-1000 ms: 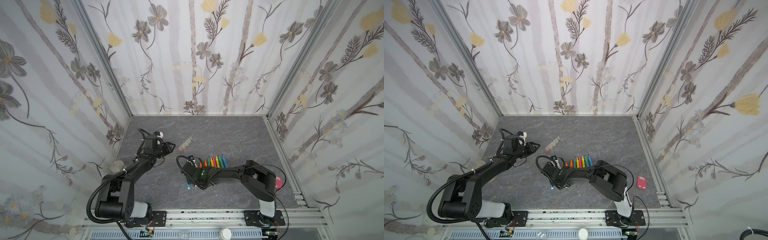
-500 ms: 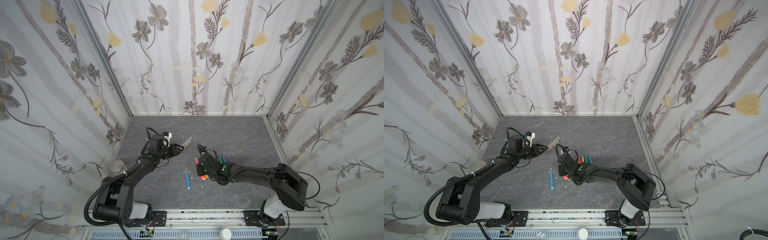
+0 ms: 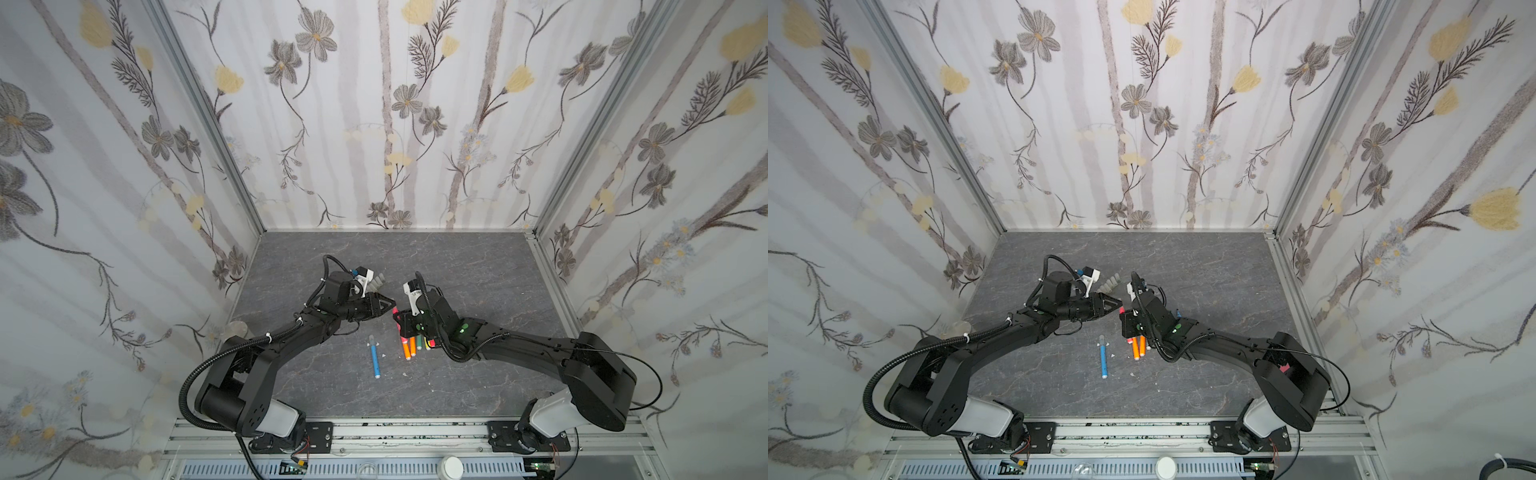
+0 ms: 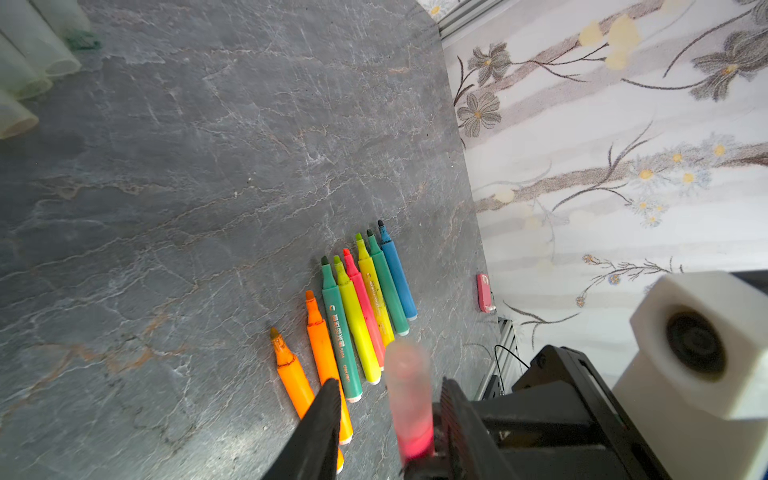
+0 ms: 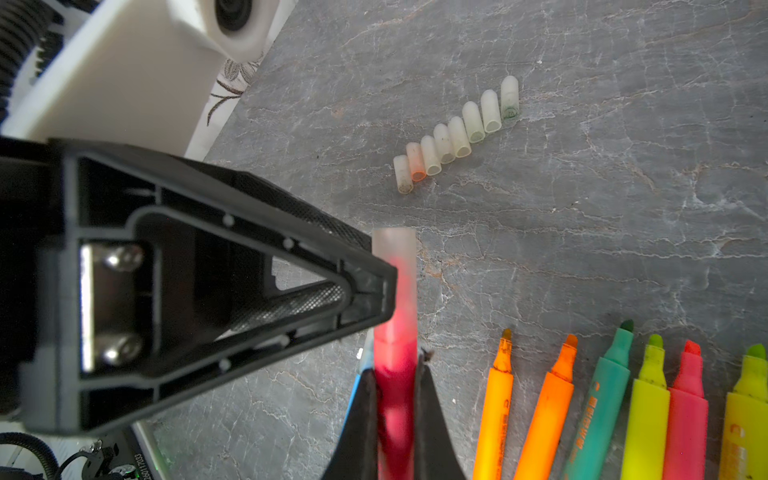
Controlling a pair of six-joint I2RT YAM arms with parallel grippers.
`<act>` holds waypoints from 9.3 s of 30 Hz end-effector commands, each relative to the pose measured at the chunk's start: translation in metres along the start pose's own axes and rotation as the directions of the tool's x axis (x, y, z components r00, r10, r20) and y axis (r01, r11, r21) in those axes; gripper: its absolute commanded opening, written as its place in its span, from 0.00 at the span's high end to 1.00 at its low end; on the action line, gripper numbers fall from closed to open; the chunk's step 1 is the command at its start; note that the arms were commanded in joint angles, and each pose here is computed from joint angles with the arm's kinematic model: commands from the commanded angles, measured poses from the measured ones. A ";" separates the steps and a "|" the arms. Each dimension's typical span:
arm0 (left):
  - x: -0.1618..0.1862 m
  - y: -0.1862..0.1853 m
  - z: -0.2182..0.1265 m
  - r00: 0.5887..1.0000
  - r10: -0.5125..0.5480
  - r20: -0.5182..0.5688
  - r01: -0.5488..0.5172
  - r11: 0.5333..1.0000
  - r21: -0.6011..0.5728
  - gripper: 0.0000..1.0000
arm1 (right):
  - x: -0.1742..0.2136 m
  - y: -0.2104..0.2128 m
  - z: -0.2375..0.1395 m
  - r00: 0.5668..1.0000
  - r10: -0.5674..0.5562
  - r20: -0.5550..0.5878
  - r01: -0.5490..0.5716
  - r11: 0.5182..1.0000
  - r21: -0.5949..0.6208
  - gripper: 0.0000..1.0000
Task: Open the pen caps
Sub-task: 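Bring the pink marker up to the left gripper while the left reaches its cap, then close the left gripper on the pink marker's frosted cap, then pull the pink marker out of the cap with the right while the left lifts away, then lay the pink marker in the marker row while the left lowers the cap, then set the pink cap in the cap row while the right grasps the blue marker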
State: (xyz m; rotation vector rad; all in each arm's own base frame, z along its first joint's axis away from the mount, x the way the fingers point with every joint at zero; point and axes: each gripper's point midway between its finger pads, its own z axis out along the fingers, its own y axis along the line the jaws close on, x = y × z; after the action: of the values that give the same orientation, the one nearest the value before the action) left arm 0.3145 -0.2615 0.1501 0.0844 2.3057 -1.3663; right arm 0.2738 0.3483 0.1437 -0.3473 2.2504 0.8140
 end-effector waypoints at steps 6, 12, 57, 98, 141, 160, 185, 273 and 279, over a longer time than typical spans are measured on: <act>-0.004 -0.004 0.010 1.000 0.015 0.013 -0.015 1.000 0.012 0.66 | -0.012 0.011 0.001 0.999 -0.003 0.033 0.005 0.999 -0.041 1.00; -0.006 -0.006 0.011 1.000 0.015 0.020 -0.015 1.000 0.011 0.78 | -0.015 0.011 0.000 0.999 -0.003 0.039 0.004 0.999 -0.037 1.00; -0.027 -0.012 0.013 0.998 -0.015 0.065 0.015 1.000 -0.001 1.00 | 0.001 -0.003 -0.001 0.999 -0.021 0.037 0.022 1.000 -0.018 0.74; -0.032 -0.014 0.011 0.996 -0.014 0.088 0.013 1.000 0.006 1.00 | -0.014 0.010 0.010 0.995 -0.047 0.090 0.050 0.998 -0.036 0.87; -0.090 0.025 0.002 0.982 0.046 0.185 -0.017 0.987 -0.158 1.00 | 0.031 0.018 0.000 0.998 -0.064 0.024 0.065 0.996 -0.066 1.00; -0.089 0.090 -0.027 0.976 -0.004 0.218 0.064 0.961 -0.270 1.00 | 0.063 0.008 0.018 0.998 -0.015 -0.060 0.019 0.998 0.065 1.00; -0.054 0.139 -0.061 0.969 -0.071 0.237 0.145 0.939 -0.311 1.00 | 0.101 -0.052 0.056 0.989 -0.007 -0.146 0.073 0.890 0.451 0.75; -0.054 0.116 -0.074 0.966 -0.067 0.248 0.138 0.950 -0.281 0.70 | 0.135 0.015 0.080 0.941 -0.130 -0.312 0.227 0.927 0.299 0.92; -0.052 0.092 -0.081 0.969 -0.060 0.240 0.120 0.962 -0.246 0.69 | 0.104 0.026 0.065 0.961 -0.157 -0.229 0.215 0.942 0.256 0.99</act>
State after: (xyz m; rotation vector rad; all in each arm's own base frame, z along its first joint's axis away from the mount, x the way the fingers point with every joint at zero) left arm 0.3641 -0.1330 0.1223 -0.2742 2.2841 -1.0130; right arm 0.2175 0.4103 0.0298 -0.5167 2.4792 0.3446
